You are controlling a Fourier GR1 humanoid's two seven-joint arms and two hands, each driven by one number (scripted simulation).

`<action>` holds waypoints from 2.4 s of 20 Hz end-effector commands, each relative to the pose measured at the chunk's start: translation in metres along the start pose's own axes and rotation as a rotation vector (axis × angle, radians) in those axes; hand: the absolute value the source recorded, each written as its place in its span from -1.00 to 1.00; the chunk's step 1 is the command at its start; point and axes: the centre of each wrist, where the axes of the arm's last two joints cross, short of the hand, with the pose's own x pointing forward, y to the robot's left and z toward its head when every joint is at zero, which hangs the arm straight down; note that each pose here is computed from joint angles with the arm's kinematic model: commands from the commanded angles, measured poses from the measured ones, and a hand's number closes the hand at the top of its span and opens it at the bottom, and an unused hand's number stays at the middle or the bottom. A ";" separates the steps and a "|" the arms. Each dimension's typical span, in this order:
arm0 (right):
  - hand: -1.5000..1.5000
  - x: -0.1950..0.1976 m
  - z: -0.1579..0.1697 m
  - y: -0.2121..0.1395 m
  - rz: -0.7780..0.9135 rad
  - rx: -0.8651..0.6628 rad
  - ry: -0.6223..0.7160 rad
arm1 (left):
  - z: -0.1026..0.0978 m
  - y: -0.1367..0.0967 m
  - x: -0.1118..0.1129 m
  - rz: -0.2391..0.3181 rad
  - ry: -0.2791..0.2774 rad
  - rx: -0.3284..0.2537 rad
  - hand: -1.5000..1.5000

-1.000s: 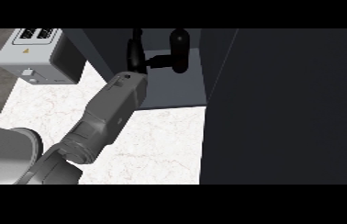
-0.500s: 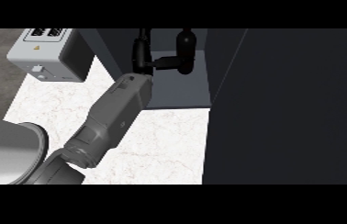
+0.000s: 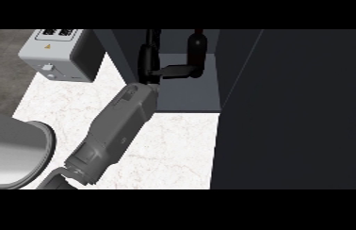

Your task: Pick up the wine, place it into the cabinet and close the cabinet

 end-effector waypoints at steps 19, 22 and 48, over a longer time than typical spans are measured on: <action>-1.00 0.046 0.025 0.011 -0.021 0.000 -0.077 | 0.148 0.003 0.043 0.193 0.018 -0.072 -1.00; -1.00 0.048 0.025 -0.002 0.033 0.042 -0.066 | 0.161 0.023 0.044 0.183 -0.010 -0.077 -1.00; 1.00 0.038 0.006 0.072 -0.085 0.570 0.052 | 0.240 0.154 0.088 0.135 -0.036 0.018 -1.00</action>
